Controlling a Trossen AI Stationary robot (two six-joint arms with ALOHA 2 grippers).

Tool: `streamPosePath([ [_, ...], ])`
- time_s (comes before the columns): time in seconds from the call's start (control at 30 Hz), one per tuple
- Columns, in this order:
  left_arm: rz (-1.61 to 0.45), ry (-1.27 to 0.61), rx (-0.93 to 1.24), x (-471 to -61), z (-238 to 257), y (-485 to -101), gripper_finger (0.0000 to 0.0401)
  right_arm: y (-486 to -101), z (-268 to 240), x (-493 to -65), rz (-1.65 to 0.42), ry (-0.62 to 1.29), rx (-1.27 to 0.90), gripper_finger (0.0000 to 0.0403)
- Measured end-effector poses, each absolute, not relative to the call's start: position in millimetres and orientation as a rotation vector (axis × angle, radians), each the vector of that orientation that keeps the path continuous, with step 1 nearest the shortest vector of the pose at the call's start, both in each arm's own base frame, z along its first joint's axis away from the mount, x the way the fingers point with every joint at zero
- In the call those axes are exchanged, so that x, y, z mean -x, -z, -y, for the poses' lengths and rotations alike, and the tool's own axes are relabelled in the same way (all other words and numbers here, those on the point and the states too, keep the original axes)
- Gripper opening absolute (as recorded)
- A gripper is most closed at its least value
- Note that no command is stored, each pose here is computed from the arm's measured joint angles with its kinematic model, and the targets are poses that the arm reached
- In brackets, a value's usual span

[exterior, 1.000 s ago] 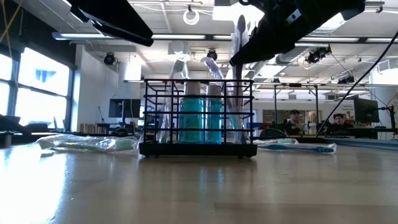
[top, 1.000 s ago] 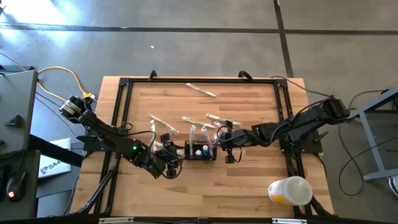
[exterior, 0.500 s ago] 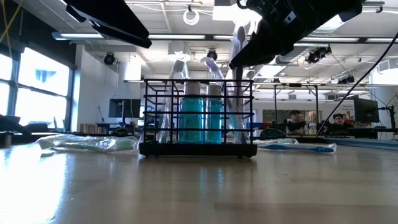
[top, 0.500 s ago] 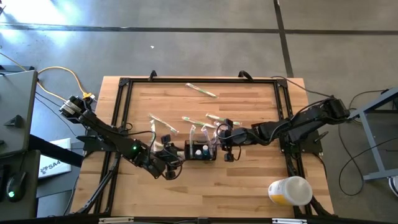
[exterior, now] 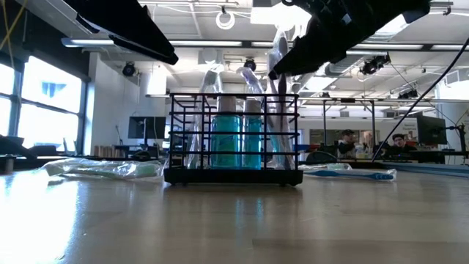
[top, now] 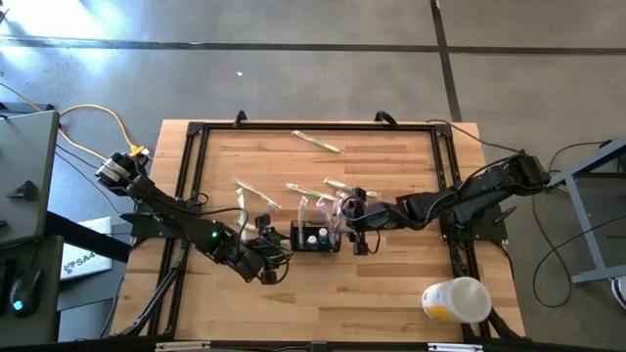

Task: Pick & Place toothbrushing station
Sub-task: Put the violet toothbrush into the wire organizer, then put the green toothbrush into the wire organizer

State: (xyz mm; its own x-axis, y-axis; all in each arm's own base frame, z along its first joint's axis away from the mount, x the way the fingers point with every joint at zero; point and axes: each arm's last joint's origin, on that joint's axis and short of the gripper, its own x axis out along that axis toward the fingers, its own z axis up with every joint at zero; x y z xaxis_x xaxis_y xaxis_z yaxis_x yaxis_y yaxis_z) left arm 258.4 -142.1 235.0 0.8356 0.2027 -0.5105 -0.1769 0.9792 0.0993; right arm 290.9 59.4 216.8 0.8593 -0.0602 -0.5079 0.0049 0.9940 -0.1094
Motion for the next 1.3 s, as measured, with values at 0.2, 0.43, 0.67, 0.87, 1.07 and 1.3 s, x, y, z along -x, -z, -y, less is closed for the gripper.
streamPosePath([
  [0.2,-0.551,-0.204,-0.057,-258.0,141.8,-234.6,0.0195,-219.7,-73.0,-286.6,-0.514,0.051,0.226,0.0217],
  [0.43,-0.612,-0.153,-0.035,-255.3,142.0,-231.0,0.0195,-235.9,-86.3,-275.4,-0.442,0.051,0.283,0.0217],
  [0.67,-0.774,-0.147,-0.118,-244.6,136.5,-219.7,0.0195,-255.2,-98.6,-260.9,-0.361,0.013,0.301,0.0217],
  [0.87,-0.881,-0.209,-0.167,-241.2,128.6,-208.2,0.0195,-259.0,-106.9,-254.8,-0.344,-0.023,0.302,0.0217],
  [1.07,-0.945,-0.212,-0.222,-240.7,123.7,-202.3,0.0195,-259.5,-109.5,-253.8,-0.337,-0.035,0.324,0.0217],
  [1.3,-1.027,-0.188,-0.207,-247.8,118.8,-189.1,0.0195,-266.4,-108.6,-255.6,-0.275,0.039,0.396,0.0216],
])
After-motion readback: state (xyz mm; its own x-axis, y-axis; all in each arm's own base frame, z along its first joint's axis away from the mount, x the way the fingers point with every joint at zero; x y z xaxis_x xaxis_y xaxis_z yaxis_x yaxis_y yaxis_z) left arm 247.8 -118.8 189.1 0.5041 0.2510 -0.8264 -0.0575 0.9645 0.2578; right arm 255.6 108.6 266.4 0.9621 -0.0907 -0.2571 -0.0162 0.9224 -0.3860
